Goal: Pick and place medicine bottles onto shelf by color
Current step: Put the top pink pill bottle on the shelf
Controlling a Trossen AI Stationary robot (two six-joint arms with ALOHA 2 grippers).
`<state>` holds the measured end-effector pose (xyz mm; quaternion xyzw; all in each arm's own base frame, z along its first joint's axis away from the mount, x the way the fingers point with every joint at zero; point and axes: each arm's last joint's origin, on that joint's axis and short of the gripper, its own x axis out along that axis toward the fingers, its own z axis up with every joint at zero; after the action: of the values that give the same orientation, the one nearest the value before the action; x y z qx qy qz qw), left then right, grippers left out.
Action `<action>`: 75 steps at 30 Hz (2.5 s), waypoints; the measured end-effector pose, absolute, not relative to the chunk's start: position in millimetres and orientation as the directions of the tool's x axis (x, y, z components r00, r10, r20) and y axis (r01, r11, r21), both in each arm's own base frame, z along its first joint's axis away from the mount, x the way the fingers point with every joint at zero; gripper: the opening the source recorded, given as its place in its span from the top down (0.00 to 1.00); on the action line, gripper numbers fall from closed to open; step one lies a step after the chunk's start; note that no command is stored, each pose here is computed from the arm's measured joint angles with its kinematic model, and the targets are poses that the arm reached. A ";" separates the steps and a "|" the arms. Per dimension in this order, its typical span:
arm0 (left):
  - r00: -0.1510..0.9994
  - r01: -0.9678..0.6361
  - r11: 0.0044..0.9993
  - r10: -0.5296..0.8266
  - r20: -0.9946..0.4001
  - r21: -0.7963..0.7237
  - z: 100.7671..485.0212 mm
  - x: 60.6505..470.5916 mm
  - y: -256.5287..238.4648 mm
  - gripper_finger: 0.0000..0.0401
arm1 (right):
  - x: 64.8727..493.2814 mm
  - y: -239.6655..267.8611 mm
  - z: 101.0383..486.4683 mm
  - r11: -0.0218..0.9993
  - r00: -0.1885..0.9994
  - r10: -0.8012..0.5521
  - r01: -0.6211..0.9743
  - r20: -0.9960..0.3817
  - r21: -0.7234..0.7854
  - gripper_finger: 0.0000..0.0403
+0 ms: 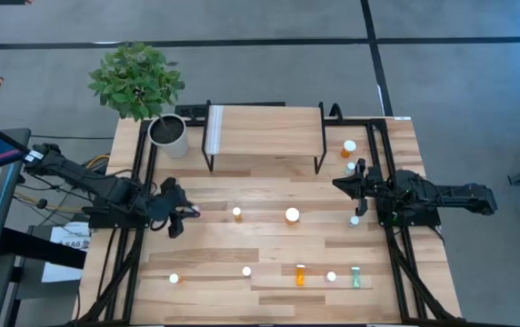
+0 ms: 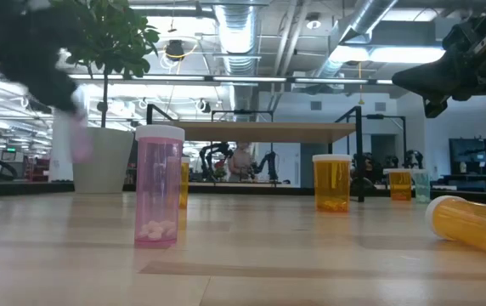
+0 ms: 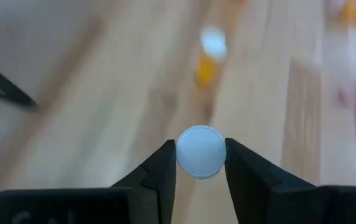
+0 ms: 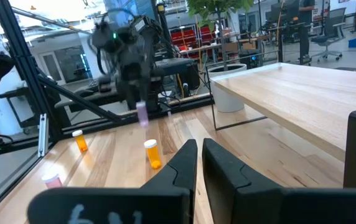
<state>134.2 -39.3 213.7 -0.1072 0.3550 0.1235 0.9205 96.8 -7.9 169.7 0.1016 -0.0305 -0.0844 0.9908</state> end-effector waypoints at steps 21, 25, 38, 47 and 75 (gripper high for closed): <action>0.645 -0.500 0.804 0.594 -0.480 0.322 393.5 212.8 65.0 0.75 | 96.8 -7.9 169.5 0.965 0.984 -0.173 0.161 0.043 0.207 0.87; 0.624 -0.512 0.812 0.576 -0.528 0.281 400.4 232.2 99.6 0.73 | 96.8 -7.9 169.7 0.965 0.984 -0.173 0.161 0.043 0.207 0.87; 0.496 -0.568 0.812 0.469 -0.731 0.136 347.3 259.7 203.9 0.73 | 96.8 -7.9 169.5 0.965 0.984 -0.173 0.161 0.043 0.207 0.87; 0.482 -0.579 0.813 0.404 -0.777 0.063 323.4 261.8 229.4 0.73 | 96.8 -7.9 169.6 0.965 0.984 -0.173 0.161 0.043 0.207 0.87; 0.444 -0.632 0.772 0.428 -0.787 0.063 312.6 257.7 235.3 0.64 | 96.8 -7.9 169.5 0.965 0.984 -0.173 0.161 0.042 0.207 0.87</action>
<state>257.7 235.3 312.6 -0.1210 0.4226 0.3149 0.8412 96.8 -7.9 169.5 0.1018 -0.0300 -0.0842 0.9908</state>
